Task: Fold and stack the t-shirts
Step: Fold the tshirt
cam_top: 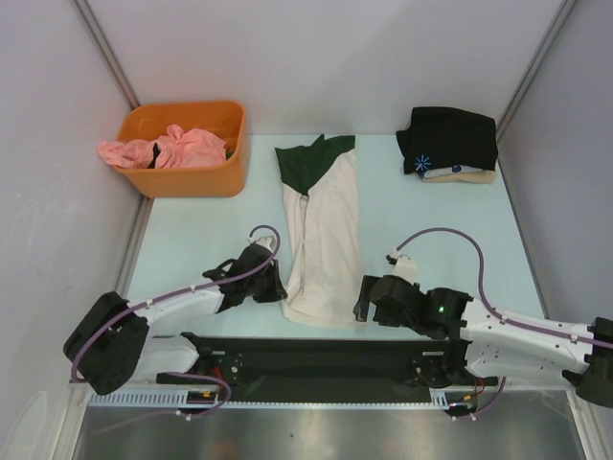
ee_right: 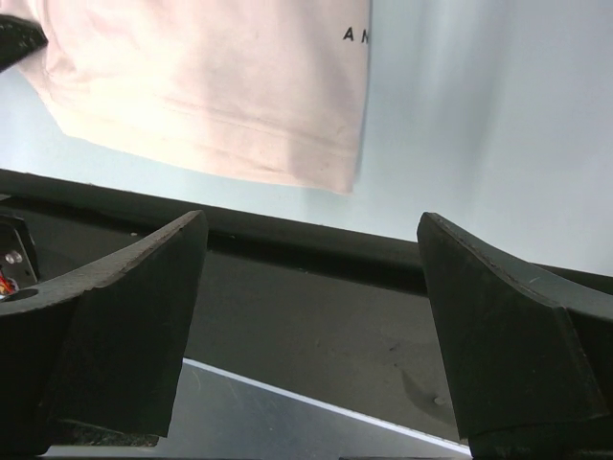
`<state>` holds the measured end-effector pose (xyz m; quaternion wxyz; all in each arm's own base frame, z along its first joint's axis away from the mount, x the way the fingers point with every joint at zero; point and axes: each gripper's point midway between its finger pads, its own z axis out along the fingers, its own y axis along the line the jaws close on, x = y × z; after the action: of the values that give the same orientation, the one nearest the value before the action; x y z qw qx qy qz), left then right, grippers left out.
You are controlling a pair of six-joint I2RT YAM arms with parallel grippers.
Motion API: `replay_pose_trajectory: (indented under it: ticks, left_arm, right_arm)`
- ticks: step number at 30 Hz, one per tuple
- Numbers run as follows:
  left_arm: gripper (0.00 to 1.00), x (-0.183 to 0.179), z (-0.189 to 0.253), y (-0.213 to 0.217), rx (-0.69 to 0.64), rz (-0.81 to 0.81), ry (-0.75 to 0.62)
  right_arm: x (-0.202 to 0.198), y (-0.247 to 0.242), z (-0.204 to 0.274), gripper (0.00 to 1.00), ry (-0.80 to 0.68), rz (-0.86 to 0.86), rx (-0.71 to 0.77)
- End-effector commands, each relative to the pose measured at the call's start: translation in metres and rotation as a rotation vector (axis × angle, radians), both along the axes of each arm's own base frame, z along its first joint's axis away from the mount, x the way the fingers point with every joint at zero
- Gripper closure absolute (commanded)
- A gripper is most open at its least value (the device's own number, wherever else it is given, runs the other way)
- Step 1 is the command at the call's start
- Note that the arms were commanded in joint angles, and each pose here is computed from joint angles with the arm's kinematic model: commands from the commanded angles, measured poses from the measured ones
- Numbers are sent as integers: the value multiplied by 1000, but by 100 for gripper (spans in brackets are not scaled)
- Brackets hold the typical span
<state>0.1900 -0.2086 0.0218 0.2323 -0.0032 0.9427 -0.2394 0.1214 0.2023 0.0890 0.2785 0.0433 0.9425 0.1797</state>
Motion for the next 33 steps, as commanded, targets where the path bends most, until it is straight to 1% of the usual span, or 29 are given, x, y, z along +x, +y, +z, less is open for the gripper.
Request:
replay_pose_trajectory:
  ticks: [1,2,3,5,6,7,8,10,11,12,14,15,16,17,18,19,20,21,22,23,24,26,27,28,29,30,31,32,33]
  left_arm:
    - [100,20,34,6,48,57,-81]
    - [100,16,40,25,126,88,-79]
    - [100,25,63,27,138,111,-117]
    - [100,17,77,52,239,142,-111]
    - [99,21,95,53,245,153,-129]
    - [99,18,100,58,265,158,-122]
    - [95,10,100,68,308,158,-98]
    - [86,-2,101,72,331,151,-69]
    - [68,-7,99,73,330,152,-52]
    - [59,-20,91,72,318,137,-15]
    - [53,-37,81,66,256,142,28]
    - [51,-52,71,66,207,131,49]
    - [48,-54,71,62,146,161,47]
    - [30,-56,70,62,114,174,39]
    - [21,-56,66,66,101,205,21]
    - [7,-52,80,64,39,220,-31]
    - [0,-48,84,66,30,236,-56]
    - [0,-43,92,69,26,264,-84]
    - [0,-34,93,79,75,314,-123]
    - [0,-29,93,84,95,338,-132]
    - [0,-24,95,88,118,354,-146]
    - [0,-9,87,89,109,383,-121]
    - [0,-8,74,89,103,375,-94]
    - [1,5,76,83,56,361,-122]
    - [5,5,60,86,31,368,-63]
    - [6,9,56,86,26,361,-66]
    - [8,17,57,84,2,362,-84]
    - [13,19,49,84,7,362,-61]
    - [13,18,42,83,13,346,-54]
  right_arm:
    - [3,-10,6,5,-22,-25,7]
    - [3,-11,6,5,-21,-26,9]
    - [2,-13,5,5,-21,-27,6]
    - [1,-15,4,5,-15,-32,2]
    - [0,-17,2,5,-12,-31,-4]
    - [0,-17,1,5,-10,-32,-4]
    - [0,-17,1,5,-9,-31,-4]
    - [-2,-19,-2,4,-4,-33,-8]
    - [-2,-19,-2,4,-1,-32,-9]
    - [-2,-19,-4,4,4,-35,-9]
    - [-4,-18,-7,3,12,-25,-12]
    - [-4,-17,-8,3,16,-22,-12]
    - [-3,-14,-8,3,14,-14,-6]
    - [-5,-9,-9,3,21,0,3]
    - [-1,2,-7,3,10,13,33]
    - [0,9,-6,3,0,44,46]
    - [-1,22,0,3,1,75,79]
    - [1,32,-2,4,3,99,75]
    - [5,48,4,4,-23,135,103]
    - [11,67,25,4,-53,160,139]
    - [14,79,15,4,-39,181,92]
    - [23,102,26,4,-68,238,57]
    - [30,126,47,4,-95,258,79]
    - [33,139,32,4,-75,282,31]
    - [35,149,30,4,-78,314,17]
    - [42,172,48,6,-107,333,65]
    - [41,184,29,7,-75,361,37]
    - [45,194,29,7,-74,370,42]
    - [49,210,38,9,-89,390,64]
